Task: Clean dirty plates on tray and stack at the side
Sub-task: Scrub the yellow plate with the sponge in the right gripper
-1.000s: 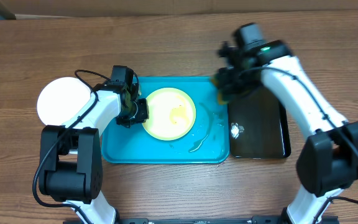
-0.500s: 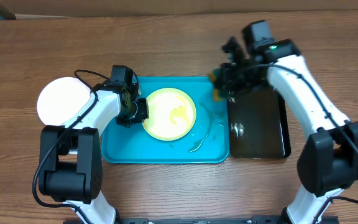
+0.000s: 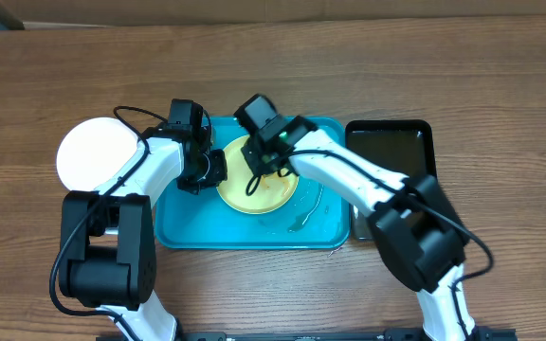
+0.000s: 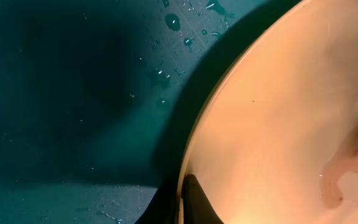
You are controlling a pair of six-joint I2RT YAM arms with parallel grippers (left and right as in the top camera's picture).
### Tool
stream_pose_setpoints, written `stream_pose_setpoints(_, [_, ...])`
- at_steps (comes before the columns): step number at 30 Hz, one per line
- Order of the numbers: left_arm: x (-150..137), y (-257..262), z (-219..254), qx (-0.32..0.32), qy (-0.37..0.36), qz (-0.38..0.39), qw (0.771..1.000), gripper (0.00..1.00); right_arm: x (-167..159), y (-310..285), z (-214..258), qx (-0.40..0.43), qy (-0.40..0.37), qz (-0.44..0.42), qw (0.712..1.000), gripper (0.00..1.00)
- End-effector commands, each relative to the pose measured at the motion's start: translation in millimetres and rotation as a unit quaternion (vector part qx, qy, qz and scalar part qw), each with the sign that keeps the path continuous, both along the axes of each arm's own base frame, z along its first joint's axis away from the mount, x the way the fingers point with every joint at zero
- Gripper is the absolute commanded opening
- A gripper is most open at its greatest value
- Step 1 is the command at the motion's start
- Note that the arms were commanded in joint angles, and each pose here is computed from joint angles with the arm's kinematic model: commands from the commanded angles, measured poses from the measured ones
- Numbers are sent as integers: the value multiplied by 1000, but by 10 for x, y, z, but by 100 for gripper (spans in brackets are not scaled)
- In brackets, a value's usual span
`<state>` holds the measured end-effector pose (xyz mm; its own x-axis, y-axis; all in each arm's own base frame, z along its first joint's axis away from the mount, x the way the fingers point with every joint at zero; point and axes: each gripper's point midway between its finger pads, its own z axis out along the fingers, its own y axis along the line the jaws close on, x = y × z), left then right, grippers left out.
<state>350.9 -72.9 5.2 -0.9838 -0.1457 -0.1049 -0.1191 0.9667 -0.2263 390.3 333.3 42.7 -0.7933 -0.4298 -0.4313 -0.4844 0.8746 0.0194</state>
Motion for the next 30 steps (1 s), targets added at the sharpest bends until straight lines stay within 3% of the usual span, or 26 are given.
stream_pose_setpoints(1, [-104, 1, -113, 11, 20, -3, 1000, 4, 261, -165, -1, -29, -50, -36, 998, 4])
stream_pose_setpoints(9, [-104, 1, -113, 11, 20, -3, 1000, 4, 331, -60, -99, -15, -54, 1, 998, 4])
stream_pose_setpoints(21, [-103, 1, -113, 11, 20, -3, 1000, 4, -301, 69, -407, 29, 107, 57, 992, 4])
stream_pose_setpoints(30, [-96, 0, -112, 11, 19, -3, 1000, 4, -642, -203, -461, -19, 181, 50, 982, 4])
